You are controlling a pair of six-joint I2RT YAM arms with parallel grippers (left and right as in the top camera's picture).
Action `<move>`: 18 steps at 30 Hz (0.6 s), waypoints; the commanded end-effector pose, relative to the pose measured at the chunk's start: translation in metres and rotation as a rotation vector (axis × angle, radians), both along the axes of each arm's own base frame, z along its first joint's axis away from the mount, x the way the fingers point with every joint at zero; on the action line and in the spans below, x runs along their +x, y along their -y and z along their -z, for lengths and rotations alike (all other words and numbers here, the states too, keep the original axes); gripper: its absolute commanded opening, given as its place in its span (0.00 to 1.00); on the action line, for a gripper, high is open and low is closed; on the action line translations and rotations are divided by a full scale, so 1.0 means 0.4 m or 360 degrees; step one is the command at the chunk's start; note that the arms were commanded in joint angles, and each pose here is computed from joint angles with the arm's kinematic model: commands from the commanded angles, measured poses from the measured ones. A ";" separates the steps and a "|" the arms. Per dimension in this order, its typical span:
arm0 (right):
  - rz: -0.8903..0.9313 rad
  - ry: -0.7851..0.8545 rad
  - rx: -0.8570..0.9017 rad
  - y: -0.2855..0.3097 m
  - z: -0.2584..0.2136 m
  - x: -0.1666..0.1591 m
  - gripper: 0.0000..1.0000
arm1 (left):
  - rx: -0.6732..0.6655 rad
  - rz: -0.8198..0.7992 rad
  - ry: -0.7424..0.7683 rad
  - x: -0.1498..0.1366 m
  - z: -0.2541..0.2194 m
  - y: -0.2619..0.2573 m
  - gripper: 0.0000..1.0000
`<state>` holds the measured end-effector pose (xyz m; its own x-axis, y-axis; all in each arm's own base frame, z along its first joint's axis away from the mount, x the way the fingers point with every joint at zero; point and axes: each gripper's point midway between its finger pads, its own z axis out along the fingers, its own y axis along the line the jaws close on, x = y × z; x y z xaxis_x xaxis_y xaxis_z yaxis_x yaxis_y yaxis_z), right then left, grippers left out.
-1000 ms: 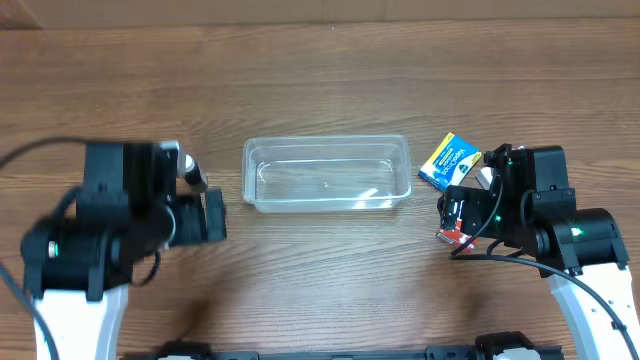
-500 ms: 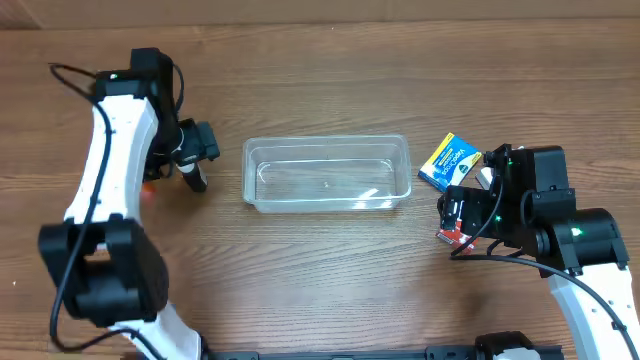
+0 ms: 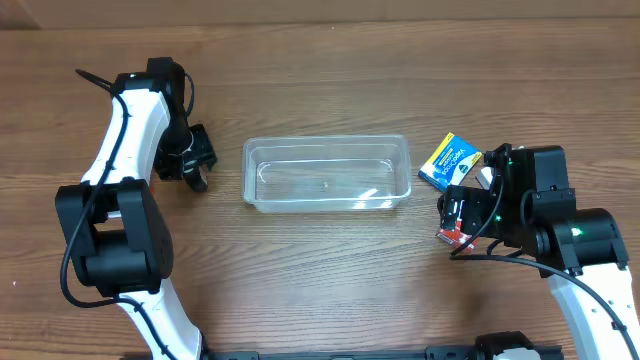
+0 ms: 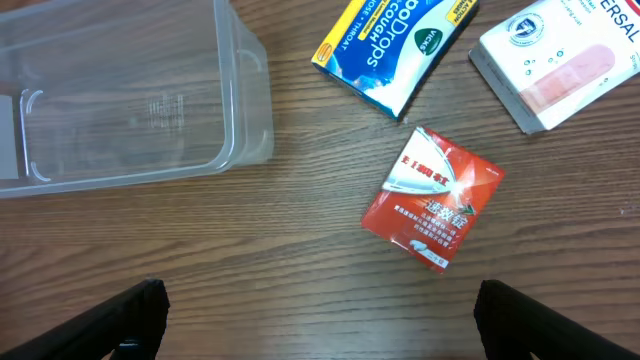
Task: Pack container
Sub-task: 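Grasp the dark bottle with white cap with the left gripper, then carry the dark bottle into the container's left end and release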
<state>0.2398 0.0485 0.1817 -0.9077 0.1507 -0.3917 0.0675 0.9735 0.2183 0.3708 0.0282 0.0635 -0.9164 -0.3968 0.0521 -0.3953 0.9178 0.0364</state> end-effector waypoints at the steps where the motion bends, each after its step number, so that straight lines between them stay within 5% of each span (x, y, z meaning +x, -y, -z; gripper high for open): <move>1: -0.0011 0.0056 0.0006 -0.004 -0.025 0.014 1.00 | 0.0047 -0.0013 0.0028 0.015 -0.008 -0.018 0.51; 12: -0.0011 0.0064 0.0007 -0.005 -0.027 0.016 1.00 | 0.0077 -0.0033 0.0029 0.006 -0.037 -0.023 0.30; 18: -0.0011 0.0064 0.0008 -0.005 -0.027 0.016 1.00 | -0.0014 0.0095 0.0404 -0.004 -0.316 0.099 0.25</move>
